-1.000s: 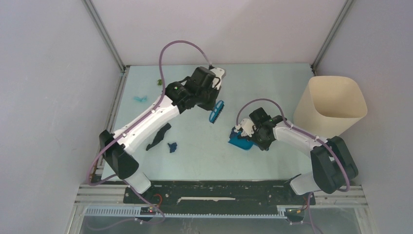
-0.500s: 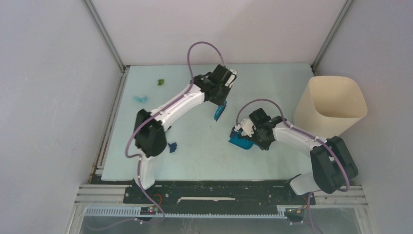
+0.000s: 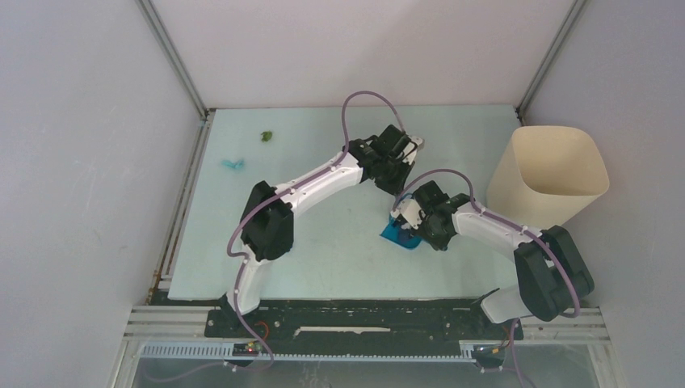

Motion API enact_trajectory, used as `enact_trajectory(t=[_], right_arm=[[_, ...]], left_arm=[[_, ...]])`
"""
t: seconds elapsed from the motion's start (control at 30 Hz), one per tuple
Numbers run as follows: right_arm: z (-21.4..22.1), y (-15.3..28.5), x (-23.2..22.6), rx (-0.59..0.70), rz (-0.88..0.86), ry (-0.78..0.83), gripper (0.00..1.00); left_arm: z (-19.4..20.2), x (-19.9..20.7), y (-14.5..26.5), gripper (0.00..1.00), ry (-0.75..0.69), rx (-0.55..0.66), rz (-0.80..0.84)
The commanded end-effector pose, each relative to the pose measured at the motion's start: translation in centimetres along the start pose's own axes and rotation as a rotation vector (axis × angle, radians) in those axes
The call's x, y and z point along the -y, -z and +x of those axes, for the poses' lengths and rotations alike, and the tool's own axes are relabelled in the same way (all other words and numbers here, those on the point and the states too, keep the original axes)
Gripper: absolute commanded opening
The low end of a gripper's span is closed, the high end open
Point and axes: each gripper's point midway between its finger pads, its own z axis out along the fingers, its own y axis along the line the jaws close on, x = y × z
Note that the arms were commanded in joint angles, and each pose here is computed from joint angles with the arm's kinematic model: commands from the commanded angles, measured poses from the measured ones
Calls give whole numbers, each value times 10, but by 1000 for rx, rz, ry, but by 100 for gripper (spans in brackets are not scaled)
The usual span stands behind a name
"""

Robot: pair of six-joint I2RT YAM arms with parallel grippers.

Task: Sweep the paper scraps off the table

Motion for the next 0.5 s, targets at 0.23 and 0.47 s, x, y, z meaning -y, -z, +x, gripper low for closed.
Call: enact_trajectory(t=[0.23,0.47], right_arm=[[-5,1,7,16,40,-26,13],[-5,1,6,22,39,-29,13]], left_arm=[[-4,-2,74,0,-28,95,-91],[12,-46,123,0,-73,72,-312]])
